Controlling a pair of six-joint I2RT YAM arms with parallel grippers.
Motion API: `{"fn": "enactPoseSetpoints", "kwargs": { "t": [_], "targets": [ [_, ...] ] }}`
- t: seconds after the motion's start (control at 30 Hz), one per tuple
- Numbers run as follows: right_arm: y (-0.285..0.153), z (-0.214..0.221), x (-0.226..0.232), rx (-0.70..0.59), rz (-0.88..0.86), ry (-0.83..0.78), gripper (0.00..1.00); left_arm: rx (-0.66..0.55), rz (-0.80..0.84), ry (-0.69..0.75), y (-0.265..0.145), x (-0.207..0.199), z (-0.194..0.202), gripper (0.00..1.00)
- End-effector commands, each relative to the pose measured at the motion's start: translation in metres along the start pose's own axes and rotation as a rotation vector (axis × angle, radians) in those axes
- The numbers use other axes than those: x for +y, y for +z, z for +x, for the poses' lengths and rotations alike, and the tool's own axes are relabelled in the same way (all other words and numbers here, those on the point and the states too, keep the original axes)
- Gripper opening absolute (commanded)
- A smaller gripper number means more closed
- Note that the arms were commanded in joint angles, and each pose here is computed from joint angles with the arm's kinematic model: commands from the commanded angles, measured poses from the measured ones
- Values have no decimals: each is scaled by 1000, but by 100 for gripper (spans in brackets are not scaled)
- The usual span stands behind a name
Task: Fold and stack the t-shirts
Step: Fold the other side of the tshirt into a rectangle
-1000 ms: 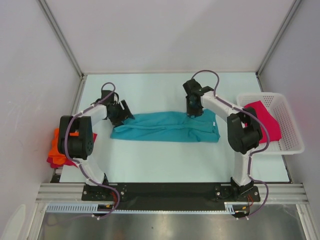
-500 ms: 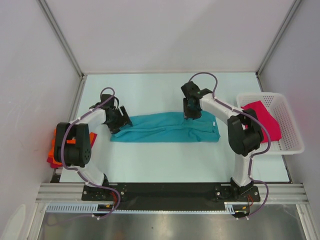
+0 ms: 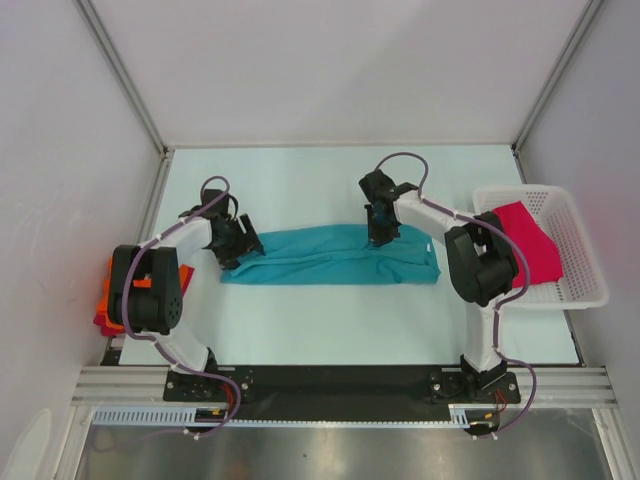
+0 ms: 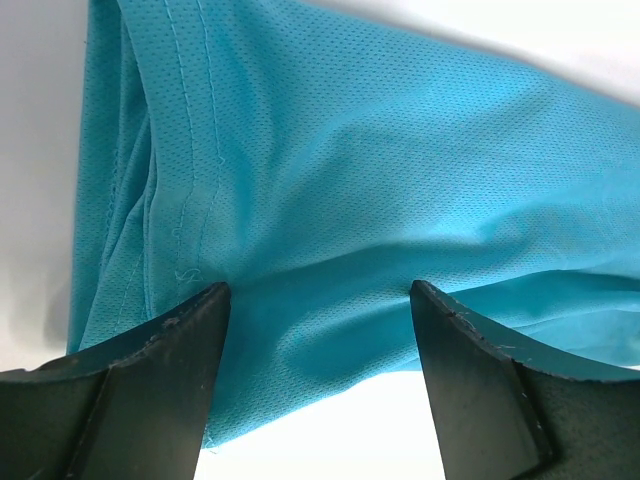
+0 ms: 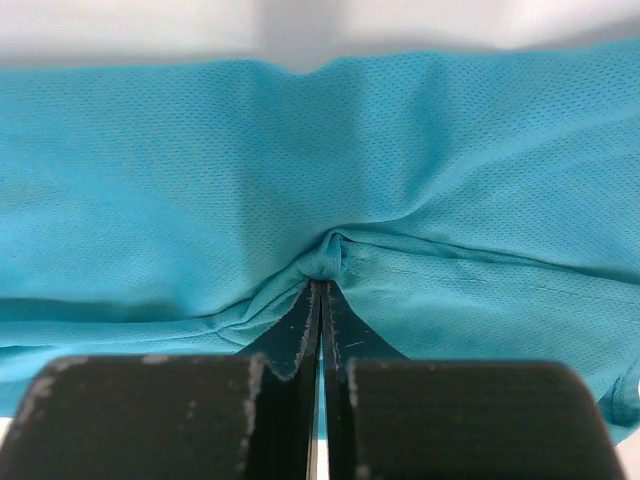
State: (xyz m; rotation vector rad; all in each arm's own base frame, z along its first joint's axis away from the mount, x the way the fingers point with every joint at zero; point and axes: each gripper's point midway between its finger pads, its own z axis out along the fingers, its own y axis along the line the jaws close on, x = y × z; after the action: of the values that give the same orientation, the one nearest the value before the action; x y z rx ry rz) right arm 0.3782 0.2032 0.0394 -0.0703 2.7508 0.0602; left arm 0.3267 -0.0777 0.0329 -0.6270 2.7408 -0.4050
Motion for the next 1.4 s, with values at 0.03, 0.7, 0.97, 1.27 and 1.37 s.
{"fn": "enactPoseSetpoints", "kwargs": {
  "t": [0.03,0.7,0.97,1.27,1.37],
  "targets": [
    [-14,-7,0,-58,0,-13,0,-68,25,20,-16,-12,-15,78],
    [-41,6,5,-86,37,-25,36,-90,24,33,-23,-10,-15,78],
    [-25,1,8,-70,57,-46,43,-95,17,36,-24,-10,-18,78],
    [-25,-19,11,-96,66,-49,43,-95,16,40,-23,-11,-20,79],
    [-25,-27,11,-108,67,-47,43,-95,16,42,-22,-11,-20,78]
  ]
}}
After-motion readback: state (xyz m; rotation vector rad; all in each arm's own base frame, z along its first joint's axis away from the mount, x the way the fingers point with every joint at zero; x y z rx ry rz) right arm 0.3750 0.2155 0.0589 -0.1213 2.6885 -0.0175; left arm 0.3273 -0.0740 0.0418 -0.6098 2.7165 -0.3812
